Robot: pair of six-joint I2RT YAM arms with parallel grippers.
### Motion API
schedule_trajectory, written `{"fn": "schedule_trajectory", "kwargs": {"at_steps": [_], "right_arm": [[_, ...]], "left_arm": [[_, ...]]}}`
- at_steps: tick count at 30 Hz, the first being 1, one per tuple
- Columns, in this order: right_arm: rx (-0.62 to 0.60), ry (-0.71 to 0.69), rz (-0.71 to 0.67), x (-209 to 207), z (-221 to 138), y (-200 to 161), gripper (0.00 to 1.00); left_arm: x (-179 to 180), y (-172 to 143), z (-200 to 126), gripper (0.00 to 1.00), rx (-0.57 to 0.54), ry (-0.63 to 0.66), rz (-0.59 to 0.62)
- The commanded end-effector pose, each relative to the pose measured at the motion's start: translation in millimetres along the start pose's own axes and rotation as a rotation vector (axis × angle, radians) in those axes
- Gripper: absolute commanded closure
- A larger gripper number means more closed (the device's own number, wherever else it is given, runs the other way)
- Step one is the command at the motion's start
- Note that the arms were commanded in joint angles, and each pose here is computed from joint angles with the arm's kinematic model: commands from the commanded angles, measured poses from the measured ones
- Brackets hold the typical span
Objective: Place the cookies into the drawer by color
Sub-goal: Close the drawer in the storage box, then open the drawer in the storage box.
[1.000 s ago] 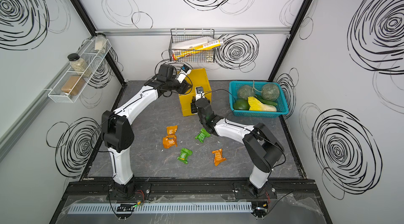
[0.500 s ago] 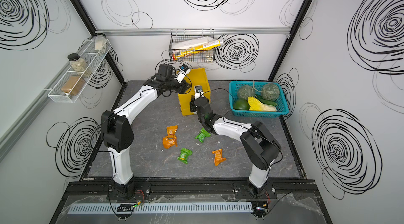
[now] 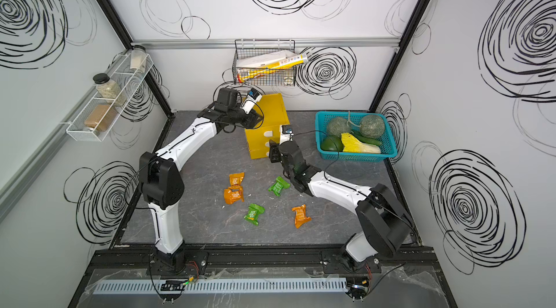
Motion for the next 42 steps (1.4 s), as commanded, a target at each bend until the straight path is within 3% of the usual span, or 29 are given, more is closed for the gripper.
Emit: {"fn": "schedule_trajectory", "kwargs": {"at_steps": [1,9,20,25,28,35,42], "right_arm": [[0.065,-0.020,0.039,-8,-3,-15,0.37],[0.135,0.124,0.231,0,-3,-24,0.31],[0.253,0.260,0.672,-15,6,-32,0.19],[0.289,0.332,0.849,-18,9,-35,0.06],[0.308,0.357,0.936,-20,12,-38,0.07],[0.366,0.421,1.122,-17,28,-46,0.21],[0.360,0.477,1.170,-9,42,-38,0.30]], "left_arm": [[-2,-64,15,0.45,0.242,-0.034,-0.095],[-3,-64,13,0.45,0.236,-0.039,-0.103],[-3,-64,11,0.46,0.231,-0.037,-0.094],[-3,-63,9,0.46,0.229,-0.040,-0.100],[-3,-62,8,0.45,0.225,-0.037,-0.093],[-2,-61,7,0.45,0.225,-0.034,-0.091],[-1,-62,7,0.46,0.227,-0.034,-0.094]]}}
Point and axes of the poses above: each gripper's point midway between its finger pads, its own z axis out along the fingers, its own x axis along the line the jaws close on, y = z × x, the point moved 5 cm from there along -z, back along the fingers, and after that the axes turned 4 degrees about -z, right-handed, at the moved point
